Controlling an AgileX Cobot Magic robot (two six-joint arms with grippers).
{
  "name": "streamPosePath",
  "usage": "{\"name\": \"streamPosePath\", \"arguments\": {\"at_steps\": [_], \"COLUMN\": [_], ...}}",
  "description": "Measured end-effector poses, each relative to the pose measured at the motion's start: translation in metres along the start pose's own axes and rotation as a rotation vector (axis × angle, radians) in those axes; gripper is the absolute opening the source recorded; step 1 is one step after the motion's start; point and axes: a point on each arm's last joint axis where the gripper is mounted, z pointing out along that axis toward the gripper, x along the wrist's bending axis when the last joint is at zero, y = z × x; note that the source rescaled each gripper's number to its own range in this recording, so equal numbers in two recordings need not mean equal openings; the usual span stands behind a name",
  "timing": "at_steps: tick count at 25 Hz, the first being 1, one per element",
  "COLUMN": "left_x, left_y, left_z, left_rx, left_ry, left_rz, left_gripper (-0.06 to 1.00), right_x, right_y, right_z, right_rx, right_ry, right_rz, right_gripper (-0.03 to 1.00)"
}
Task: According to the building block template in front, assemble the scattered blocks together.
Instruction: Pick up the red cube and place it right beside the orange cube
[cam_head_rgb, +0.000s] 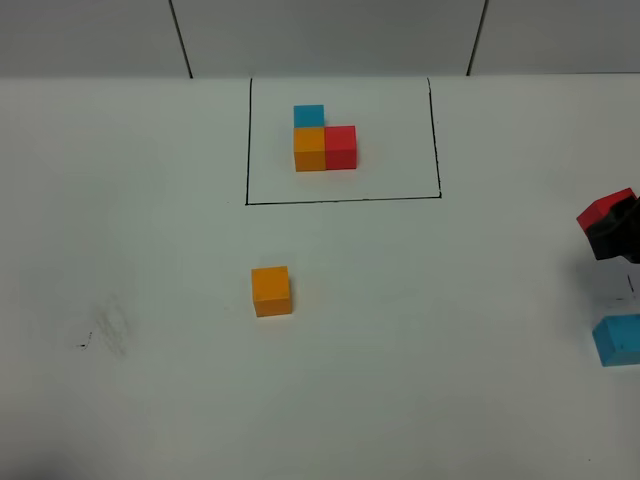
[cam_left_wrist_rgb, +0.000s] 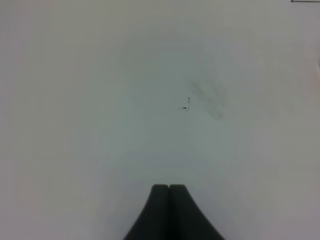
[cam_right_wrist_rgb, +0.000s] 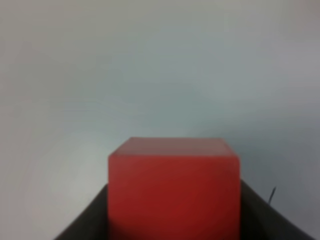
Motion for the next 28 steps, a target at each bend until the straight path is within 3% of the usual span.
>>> {"name": "streamPosePath", "arguments": {"at_steps": [6, 15, 17, 24, 28], "left_x": [0.000, 0.000, 0.000, 0.000, 0.000], "left_y": [0.000, 0.000, 0.000, 0.000, 0.000], "left_z": [0.000, 0.000, 0.000, 0.000, 0.000], "left_rx": [0.000, 0.000, 0.000, 0.000, 0.000], "left_ry": [0.000, 0.000, 0.000, 0.000, 0.000], "left_rz": [0.000, 0.000, 0.000, 0.000, 0.000], "left_gripper": [0.00, 0.00, 0.00, 0.00, 0.00], "right_x": [0.020, 0.074, 0.082, 0.091, 0.095], "right_y": [-0.004, -0.010, -0.010, -0.010, -0.006], "right_z": [-0.041, -0.046, -0.045, -0.045, -0.045], "right_rx": [-0.028, 0.061, 0.074, 0.072, 0.018], "right_ry": [0.043, 0.151, 0.158, 0.170, 0.189], "right_rz": [-0.200, -0.955, -1.050, -1.030, -1.013], "right_gripper": [0.47, 0.47, 0.47, 0.47, 0.47]}}
